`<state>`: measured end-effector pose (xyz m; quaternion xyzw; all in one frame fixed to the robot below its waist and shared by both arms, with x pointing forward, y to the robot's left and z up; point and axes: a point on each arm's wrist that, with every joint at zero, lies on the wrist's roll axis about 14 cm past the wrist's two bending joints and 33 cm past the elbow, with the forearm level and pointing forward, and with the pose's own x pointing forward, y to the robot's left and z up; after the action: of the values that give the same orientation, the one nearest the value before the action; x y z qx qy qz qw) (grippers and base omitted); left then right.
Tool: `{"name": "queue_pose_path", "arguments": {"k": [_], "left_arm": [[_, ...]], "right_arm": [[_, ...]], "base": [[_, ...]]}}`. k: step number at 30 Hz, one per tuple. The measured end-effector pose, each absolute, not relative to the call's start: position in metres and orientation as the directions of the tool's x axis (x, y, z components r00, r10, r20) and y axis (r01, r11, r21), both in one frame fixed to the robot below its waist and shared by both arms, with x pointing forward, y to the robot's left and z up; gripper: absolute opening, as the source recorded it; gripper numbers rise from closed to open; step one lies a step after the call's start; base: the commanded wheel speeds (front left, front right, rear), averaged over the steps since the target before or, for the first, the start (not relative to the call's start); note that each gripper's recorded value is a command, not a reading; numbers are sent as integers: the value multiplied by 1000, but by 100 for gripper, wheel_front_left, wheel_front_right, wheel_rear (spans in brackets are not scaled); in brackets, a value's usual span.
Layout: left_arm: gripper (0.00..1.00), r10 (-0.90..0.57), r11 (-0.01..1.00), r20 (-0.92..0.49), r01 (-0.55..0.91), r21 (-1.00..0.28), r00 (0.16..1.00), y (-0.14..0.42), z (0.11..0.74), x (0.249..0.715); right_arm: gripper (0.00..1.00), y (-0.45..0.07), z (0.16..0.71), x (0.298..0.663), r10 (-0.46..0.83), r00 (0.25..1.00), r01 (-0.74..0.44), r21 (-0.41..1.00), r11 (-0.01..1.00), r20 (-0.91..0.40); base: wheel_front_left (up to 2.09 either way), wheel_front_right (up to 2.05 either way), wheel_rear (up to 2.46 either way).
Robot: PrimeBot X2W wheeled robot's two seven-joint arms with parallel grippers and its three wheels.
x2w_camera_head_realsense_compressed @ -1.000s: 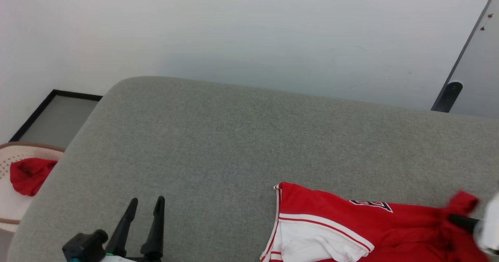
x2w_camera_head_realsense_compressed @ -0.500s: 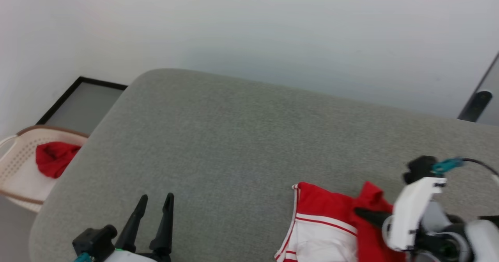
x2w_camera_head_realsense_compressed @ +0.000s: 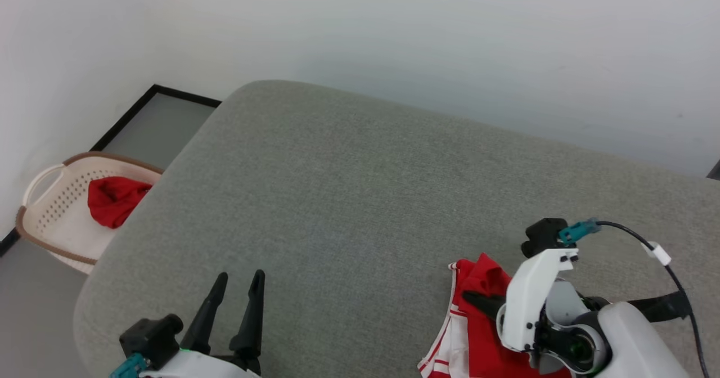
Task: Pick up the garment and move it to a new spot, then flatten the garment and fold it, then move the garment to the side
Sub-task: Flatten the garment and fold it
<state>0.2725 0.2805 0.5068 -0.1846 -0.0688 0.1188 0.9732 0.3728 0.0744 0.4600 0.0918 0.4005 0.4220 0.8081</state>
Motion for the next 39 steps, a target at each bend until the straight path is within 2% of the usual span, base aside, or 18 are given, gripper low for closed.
{"name": "queue_pose_path", "arguments": {"k": [6, 7, 8, 9, 10, 16, 26, 34, 39], "left_arm": [[100, 265, 901, 82, -217, -375, 961, 283, 505, 273], [100, 266, 901, 79, -218, -375, 961, 283, 504, 273], [100, 265, 901, 78, -219, -373, 961, 283, 503, 273], [100, 265, 902, 77, -219, -373, 961, 283, 503, 273], [100, 264, 903, 77, -218, -371, 961, 283, 503, 273], [100, 261, 908, 84, -216, -358, 962, 285, 504, 273], [100, 208, 925, 99, -163, -345, 973, 272, 507, 282], [100, 156, 944, 112, -115, -311, 981, 263, 512, 293], [100, 118, 955, 117, -80, -287, 986, 255, 515, 301]], "right_arm": [[1, 82, 449, 374, 747, 323, -605, 480, 635, -581], [30, 83, 447, 375, 745, 325, -605, 477, 637, -583], [49, 83, 447, 375, 743, 329, -606, 473, 640, -583], [82, 83, 447, 377, 740, 334, -609, 465, 643, -584], [100, 83, 446, 377, 735, 334, -613, 456, 645, -590], [100, 83, 455, 378, 748, 364, -620, 455, 639, -555], [100, 71, 497, 386, 784, 483, -686, 388, 616, -390], [100, 27, 545, 406, 755, 647, -738, 161, 655, -107], [100, -27, 572, 421, 663, 743, -667, 23, 745, 95]], "base": [[0, 0, 0], [0, 0, 0], [0, 0, 0], [0, 0, 0], [0, 0, 0], [0, 0, 0], [0, 0, 0], [0, 0, 0], [0, 0, 0]]}}
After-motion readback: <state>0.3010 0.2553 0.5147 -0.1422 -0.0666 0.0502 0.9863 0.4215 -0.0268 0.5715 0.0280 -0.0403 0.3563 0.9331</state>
